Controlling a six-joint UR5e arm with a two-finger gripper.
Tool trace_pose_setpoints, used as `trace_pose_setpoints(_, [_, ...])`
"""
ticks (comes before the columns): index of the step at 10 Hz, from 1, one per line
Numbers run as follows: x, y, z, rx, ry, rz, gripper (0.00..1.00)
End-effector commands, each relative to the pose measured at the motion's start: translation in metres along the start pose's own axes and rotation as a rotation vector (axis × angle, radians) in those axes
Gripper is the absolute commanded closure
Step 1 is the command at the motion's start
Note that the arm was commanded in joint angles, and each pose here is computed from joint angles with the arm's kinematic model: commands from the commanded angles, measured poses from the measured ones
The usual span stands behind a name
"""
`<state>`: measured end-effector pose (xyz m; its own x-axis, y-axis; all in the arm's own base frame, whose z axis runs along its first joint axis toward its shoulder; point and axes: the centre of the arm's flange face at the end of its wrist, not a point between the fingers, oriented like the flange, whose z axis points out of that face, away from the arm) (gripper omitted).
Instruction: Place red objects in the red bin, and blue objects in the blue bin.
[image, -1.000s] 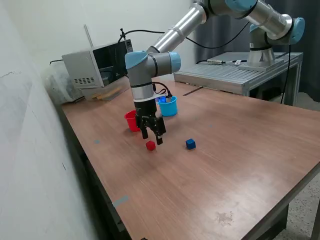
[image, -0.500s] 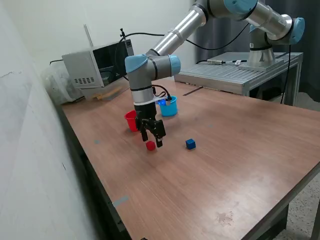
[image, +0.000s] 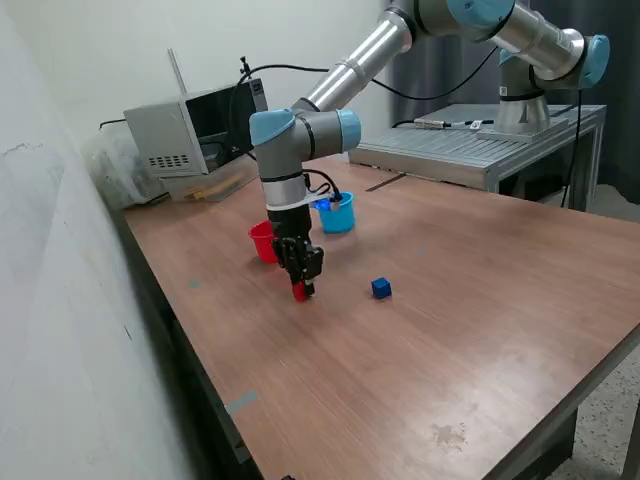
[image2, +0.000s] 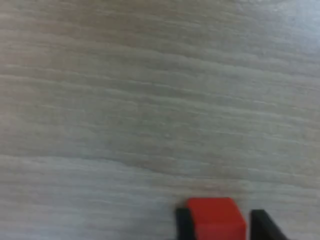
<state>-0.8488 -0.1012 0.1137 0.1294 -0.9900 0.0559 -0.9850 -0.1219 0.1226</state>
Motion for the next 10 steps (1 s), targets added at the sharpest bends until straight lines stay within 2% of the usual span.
trace_pose_setpoints(1, [-0.003,0.001,-0.001,-0.002,-0.008,0.007,1.00])
trace_pose_setpoints(2, [-0.001,0.001,-0.003,-0.004,-0.008,0.010,1.00])
trace_pose_setpoints(5, [0.000,0.001,-0.091,-0.093,-0.026,0.063,1.00])
trace_pose_setpoints(6, [-0.002,-0.004,-0.112,-0.104,-0.048,0.089,1.00])
trace_pose_setpoints(7, [-0.008,-0.012,-0.126,-0.100,-0.111,0.144,1.00])
trace_pose_setpoints(8, [-0.010,-0.020,-0.137,-0.098,-0.156,0.178,1.00])
trace_pose_setpoints(9, [-0.027,-0.026,-0.145,-0.095,-0.178,0.238,1.00])
trace_pose_setpoints(10, [-0.045,-0.034,-0.150,-0.086,-0.221,0.295,1.00])
